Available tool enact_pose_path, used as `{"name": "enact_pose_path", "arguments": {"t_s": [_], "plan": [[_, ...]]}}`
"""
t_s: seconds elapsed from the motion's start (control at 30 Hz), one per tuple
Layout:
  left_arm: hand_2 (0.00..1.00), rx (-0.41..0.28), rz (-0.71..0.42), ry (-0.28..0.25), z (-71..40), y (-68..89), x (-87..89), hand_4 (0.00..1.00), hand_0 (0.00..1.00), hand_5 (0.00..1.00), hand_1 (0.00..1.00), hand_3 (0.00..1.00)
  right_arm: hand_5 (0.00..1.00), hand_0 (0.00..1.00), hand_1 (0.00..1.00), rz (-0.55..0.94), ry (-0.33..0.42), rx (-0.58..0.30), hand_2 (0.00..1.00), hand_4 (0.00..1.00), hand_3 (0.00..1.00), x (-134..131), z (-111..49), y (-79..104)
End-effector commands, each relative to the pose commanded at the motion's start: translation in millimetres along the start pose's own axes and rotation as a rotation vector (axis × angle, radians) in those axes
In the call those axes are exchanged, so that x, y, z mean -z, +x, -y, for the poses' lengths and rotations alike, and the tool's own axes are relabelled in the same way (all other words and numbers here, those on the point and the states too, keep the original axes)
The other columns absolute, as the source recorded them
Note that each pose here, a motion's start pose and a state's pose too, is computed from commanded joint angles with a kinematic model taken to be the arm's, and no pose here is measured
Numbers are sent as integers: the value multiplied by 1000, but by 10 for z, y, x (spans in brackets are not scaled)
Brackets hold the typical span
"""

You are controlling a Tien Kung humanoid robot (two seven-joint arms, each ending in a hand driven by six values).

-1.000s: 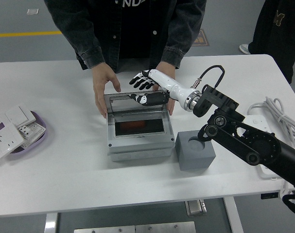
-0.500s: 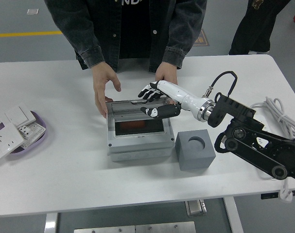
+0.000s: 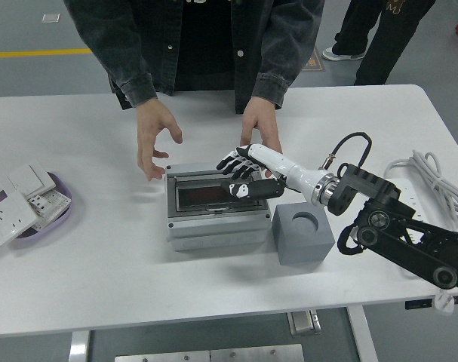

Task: Pick up the cylinder from the cube,place it in the box,flap close box

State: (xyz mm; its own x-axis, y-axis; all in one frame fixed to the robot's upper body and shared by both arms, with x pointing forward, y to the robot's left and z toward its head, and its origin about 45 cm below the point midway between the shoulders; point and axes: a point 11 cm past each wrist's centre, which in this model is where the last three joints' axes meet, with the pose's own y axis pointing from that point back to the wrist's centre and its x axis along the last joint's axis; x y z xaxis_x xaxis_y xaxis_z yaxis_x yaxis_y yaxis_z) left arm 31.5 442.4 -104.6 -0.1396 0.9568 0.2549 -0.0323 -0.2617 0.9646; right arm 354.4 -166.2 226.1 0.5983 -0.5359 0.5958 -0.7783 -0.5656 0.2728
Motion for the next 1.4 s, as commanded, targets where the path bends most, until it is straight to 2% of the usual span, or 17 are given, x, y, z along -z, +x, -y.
{"name": "enact_pose_path", "arguments": {"t_s": [0.13,0.3,0.33,0.5,0.53,0.57,0.83,0.93,1.07,1.17,1.4], "plan": [[580,0,-1,2,1,-1,8,709,633,323,658,647,281,628,632,-9,4,-55,675,440,704,-3,-67,162],[580,1,-3,5,3,-7,30,709,633,323,658,647,281,628,632,-35,-12,-152,675,440,704,-82,-234,403],[580,1,-4,6,3,-10,37,709,633,323,658,646,280,627,629,-32,-17,-180,676,491,702,-116,-272,459],[580,2,-16,22,8,-17,107,709,633,323,658,646,280,627,629,73,-10,-334,676,491,702,-301,-444,673],[580,2,-20,28,9,-16,131,709,634,323,658,646,302,629,625,119,-2,-375,671,550,695,-362,-492,708],[580,2,-21,31,9,-16,143,709,634,323,658,646,302,629,625,147,3,-401,671,550,695,-400,-525,733],[580,1,-30,52,11,-13,206,709,633,323,658,646,305,632,620,507,91,-678,664,567,689,-865,-929,863],[580,-1,-29,52,10,-5,196,709,633,324,658,646,304,619,613,583,144,-762,653,571,685,-954,-1082,962],[580,-4,-21,49,5,17,151,709,633,324,658,646,304,619,613,670,254,-872,653,571,685,-985,-1270,1143],[580,-7,-13,45,2,40,127,709,633,323,658,646,297,602,612,704,294,-887,647,579,676,-965,-1286,1162],[580,-16,-18,66,1,79,215,709,633,323,658,647,294,609,616,713,277,-838,650,607,676,-962,-1224,1017]]}}
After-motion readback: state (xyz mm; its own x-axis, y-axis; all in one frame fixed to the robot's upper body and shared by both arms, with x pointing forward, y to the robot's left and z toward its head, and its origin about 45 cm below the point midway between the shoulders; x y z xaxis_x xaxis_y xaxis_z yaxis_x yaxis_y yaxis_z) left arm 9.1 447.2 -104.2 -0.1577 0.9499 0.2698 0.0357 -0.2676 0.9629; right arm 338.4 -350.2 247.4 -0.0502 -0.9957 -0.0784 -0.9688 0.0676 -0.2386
